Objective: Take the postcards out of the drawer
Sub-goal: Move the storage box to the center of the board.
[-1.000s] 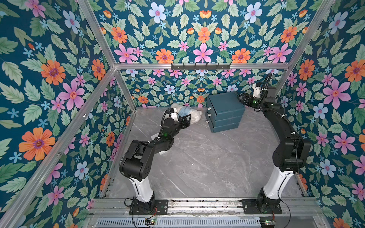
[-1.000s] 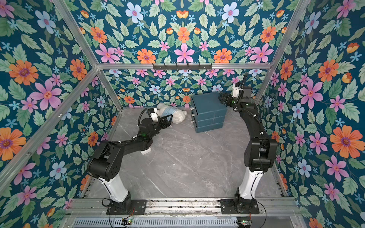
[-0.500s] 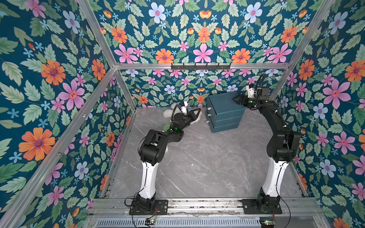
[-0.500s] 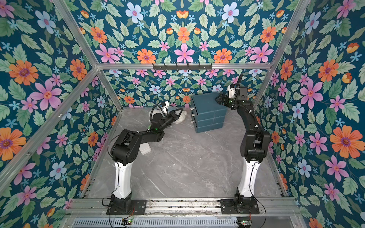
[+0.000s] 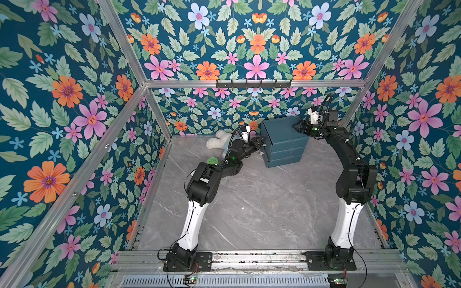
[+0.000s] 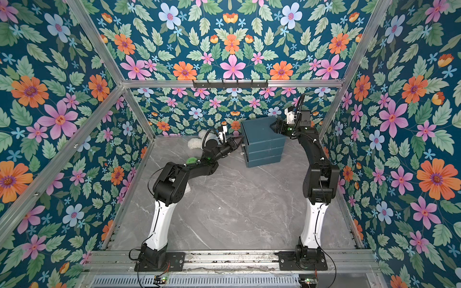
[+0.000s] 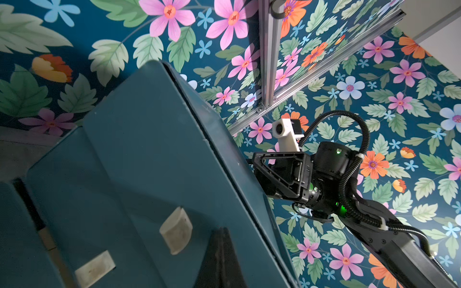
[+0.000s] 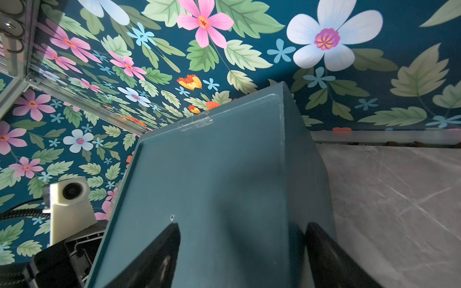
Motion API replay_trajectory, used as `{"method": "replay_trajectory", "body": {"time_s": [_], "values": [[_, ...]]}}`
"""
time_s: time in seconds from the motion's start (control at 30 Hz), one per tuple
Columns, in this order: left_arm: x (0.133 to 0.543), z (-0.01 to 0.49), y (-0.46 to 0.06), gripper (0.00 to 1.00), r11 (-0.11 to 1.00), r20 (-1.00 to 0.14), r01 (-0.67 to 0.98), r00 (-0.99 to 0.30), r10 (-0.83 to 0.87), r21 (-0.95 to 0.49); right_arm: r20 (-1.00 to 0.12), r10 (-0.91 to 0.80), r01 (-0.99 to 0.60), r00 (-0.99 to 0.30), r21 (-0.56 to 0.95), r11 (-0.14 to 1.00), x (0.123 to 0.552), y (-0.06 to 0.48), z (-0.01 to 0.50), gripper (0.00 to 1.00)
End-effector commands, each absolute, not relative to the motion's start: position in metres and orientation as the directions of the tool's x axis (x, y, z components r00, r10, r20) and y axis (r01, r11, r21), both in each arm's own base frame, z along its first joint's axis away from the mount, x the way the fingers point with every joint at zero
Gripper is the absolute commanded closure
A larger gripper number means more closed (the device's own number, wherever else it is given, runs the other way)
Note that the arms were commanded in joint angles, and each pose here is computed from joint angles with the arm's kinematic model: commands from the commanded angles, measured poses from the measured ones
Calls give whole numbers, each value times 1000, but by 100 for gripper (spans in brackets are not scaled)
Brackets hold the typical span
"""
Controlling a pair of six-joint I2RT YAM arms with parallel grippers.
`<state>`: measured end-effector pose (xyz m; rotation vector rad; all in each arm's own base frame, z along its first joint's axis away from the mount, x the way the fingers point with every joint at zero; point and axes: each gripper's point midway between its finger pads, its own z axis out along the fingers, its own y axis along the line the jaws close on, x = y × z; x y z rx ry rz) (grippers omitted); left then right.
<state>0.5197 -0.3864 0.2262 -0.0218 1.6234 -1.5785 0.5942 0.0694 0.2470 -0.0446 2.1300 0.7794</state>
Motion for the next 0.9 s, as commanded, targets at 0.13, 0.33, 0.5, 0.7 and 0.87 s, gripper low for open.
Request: {"method": "replay_trajectory", "body": {"time_s": [0.13,0.33,0.5,0.7,0.87], "values": [[501,226,-408,94,175,-552,543,-681,-480,-821,-681,216,-324,-700,573,753,571,88,237,23],[477,237,-416,94,144,-563,566,-693,-450,-812,-668,219,-346,-711,603,719,549,98,244,27],[444,249,-426,94,105,-567,583,-707,-423,-806,-668,212,-355,-713,605,712,528,108,252,28],[409,255,-424,93,50,-530,563,-741,-412,-825,-639,236,-340,-732,643,687,504,115,258,28],[372,245,-409,94,28,-490,521,-780,-389,-853,-626,147,-378,-766,623,685,481,142,256,28]]}}
